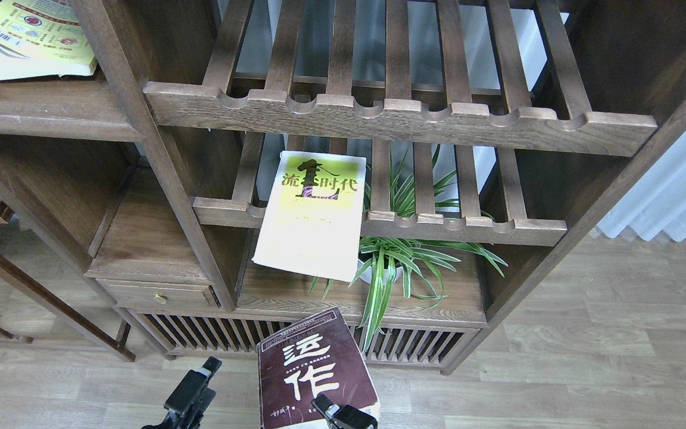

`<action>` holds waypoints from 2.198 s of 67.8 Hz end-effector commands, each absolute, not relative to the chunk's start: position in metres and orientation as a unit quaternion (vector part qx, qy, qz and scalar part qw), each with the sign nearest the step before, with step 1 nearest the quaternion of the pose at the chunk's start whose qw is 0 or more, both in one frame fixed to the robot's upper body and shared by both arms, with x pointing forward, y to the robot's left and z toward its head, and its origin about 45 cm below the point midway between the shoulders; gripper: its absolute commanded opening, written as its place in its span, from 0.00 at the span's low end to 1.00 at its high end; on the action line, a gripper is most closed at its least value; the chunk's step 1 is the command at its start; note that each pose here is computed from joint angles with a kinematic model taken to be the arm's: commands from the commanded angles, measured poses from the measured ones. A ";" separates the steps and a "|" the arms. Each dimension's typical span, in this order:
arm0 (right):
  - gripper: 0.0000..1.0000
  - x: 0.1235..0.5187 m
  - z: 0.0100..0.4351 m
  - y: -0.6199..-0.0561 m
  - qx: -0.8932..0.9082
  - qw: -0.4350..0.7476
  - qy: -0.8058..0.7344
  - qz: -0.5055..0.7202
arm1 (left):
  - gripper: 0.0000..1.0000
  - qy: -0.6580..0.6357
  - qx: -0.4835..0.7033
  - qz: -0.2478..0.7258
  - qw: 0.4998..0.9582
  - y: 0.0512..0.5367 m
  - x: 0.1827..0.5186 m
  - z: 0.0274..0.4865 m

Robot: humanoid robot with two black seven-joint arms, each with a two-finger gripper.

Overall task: Organize books on shelf
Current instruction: 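Bring the left gripper to the maroon book held by the right gripper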

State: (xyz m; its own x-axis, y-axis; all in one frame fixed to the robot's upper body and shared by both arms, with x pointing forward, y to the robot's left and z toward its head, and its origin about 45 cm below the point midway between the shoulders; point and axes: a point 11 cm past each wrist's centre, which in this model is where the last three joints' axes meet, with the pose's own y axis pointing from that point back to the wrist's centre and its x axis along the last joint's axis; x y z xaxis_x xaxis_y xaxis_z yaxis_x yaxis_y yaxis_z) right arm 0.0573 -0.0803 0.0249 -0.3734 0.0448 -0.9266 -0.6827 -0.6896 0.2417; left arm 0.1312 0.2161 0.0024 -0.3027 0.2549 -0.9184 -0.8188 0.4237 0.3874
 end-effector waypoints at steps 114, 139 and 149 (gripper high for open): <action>0.06 0.013 0.032 -0.059 -0.512 0.189 0.270 0.793 | 0.23 0.674 -0.200 0.469 0.535 0.166 0.145 -0.024; 0.06 0.015 0.030 -0.062 -0.513 0.188 0.275 0.791 | 0.08 0.672 -0.202 0.473 0.532 0.169 0.145 -0.025; 0.06 0.024 0.021 -0.071 -0.514 0.186 0.291 0.785 | 0.08 0.674 -0.200 0.474 0.530 0.169 0.142 -0.026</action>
